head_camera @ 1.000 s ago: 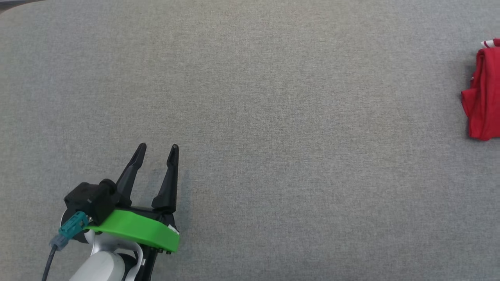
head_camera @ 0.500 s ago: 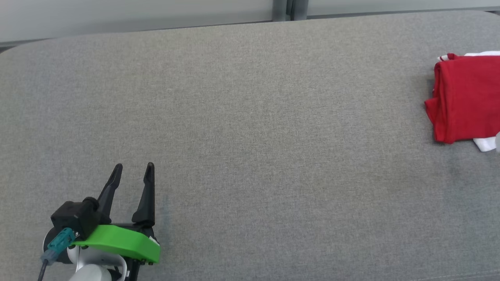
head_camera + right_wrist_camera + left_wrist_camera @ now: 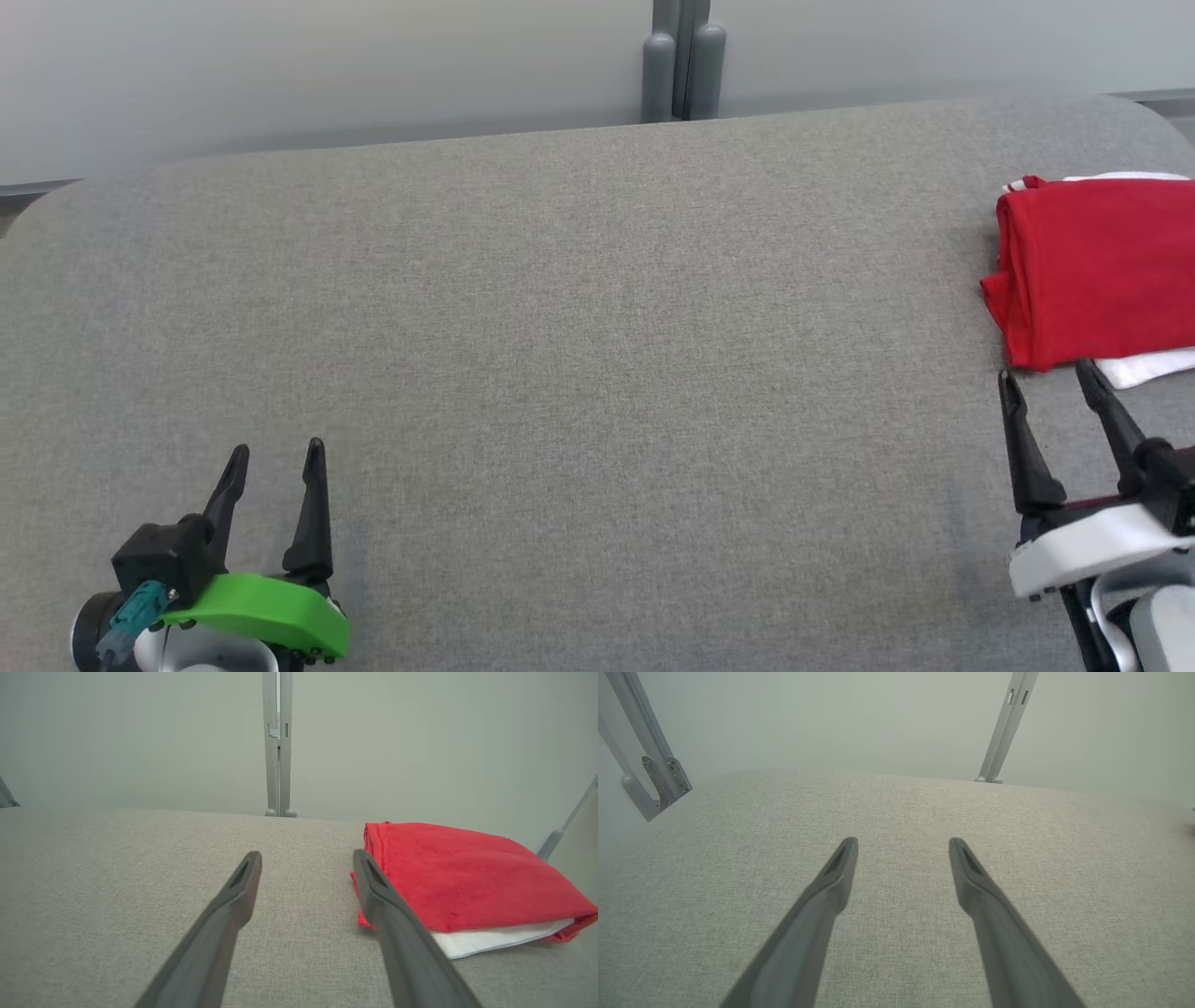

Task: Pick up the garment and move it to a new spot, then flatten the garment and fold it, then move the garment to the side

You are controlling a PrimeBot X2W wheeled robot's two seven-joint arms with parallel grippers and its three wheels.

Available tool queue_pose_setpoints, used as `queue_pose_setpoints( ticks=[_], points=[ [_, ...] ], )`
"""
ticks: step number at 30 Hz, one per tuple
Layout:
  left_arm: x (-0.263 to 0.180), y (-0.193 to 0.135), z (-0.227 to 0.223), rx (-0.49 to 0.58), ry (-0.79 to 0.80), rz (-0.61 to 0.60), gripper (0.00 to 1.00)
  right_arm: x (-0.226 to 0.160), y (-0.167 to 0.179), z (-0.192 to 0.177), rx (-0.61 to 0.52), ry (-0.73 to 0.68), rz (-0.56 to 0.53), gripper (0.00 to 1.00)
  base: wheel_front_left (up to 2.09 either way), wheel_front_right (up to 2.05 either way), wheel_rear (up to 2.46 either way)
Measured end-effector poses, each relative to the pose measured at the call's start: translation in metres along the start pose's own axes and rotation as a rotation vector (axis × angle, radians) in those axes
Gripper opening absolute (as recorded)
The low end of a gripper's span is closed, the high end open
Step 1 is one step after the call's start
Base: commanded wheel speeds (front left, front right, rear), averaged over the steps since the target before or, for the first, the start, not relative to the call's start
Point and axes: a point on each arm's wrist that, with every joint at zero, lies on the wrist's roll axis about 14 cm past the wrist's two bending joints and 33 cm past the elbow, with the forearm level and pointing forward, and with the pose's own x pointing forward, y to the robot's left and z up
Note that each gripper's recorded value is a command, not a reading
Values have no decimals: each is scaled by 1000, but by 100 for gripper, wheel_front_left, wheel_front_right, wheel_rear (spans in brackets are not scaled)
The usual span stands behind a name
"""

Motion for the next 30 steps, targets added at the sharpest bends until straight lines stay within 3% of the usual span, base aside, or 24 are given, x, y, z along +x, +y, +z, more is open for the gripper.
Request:
queue_pose_setpoints(
  ticks=[4,8,14,30],
  points=[
    [-7,10,1,-4,-15,36,100,-13,1,-16,38,40,-39,100,0,0,0],
    [-16,22,2,-6,-30,67,100,-23,-2,-32,-27,93,-66,100,0,0,0],
    [-27,32,3,-3,-49,79,100,-26,-8,-28,-42,81,-130,100,0,0,0],
    [-32,34,7,-3,-85,76,100,-31,3,-13,-96,40,-124,100,0,0,0]
  ],
)
